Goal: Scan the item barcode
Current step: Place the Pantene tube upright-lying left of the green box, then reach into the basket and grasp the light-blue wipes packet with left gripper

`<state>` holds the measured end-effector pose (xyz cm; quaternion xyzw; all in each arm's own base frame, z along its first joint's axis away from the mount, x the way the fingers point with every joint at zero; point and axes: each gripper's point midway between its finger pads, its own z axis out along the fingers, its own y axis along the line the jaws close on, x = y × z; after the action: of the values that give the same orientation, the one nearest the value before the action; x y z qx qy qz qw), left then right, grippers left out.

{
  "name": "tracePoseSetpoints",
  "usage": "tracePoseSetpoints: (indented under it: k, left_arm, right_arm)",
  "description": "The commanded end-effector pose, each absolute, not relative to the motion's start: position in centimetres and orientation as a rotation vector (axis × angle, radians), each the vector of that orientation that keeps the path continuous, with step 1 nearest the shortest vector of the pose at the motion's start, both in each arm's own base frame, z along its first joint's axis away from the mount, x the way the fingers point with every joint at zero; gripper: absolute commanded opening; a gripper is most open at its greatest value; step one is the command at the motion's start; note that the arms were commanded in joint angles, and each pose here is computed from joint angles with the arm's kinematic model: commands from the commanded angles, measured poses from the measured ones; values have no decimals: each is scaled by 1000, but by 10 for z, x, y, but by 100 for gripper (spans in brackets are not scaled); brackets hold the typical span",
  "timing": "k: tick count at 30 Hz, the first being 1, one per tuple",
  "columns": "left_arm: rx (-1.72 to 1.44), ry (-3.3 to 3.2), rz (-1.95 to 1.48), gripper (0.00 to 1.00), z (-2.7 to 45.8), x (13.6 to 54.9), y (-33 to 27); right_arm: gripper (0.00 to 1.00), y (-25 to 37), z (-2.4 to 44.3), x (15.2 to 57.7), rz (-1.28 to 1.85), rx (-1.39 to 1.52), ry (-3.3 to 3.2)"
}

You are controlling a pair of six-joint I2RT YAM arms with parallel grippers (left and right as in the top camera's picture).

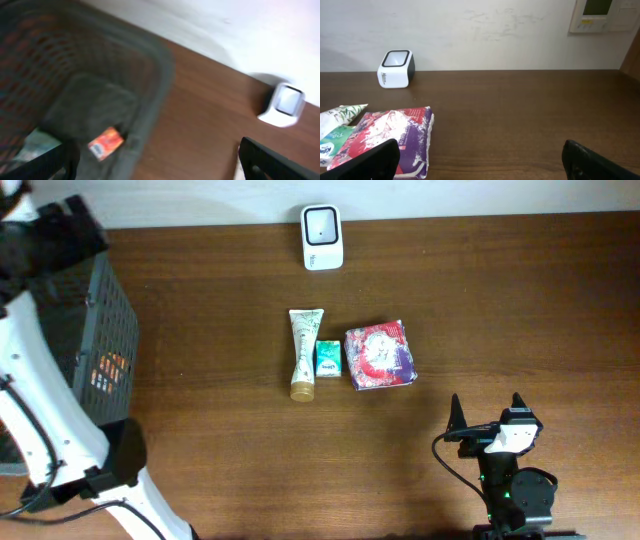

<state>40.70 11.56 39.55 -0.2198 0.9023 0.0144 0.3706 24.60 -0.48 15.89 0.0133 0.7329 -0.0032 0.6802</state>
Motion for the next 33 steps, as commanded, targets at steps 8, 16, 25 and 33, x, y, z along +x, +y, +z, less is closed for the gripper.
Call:
tracePoseSetpoints:
  k: [8, 16, 25, 33]
  left_arm:
    - [-1201, 2582, 204, 99, 243, 353, 243]
    - [-1669, 2458, 310, 99, 123, 334, 269]
    - [-1779, 2301, 319, 99, 97, 318, 314]
    - [-1925, 2238, 310, 99, 65, 304, 312]
  right_arm:
    - [99, -5, 155, 246, -15, 27, 1650]
    - [99, -5, 155, 246, -15, 27, 1650]
    - [99, -5, 155, 246, -16, 27, 1650]
    - [99, -5, 155, 246, -15, 27, 1650]
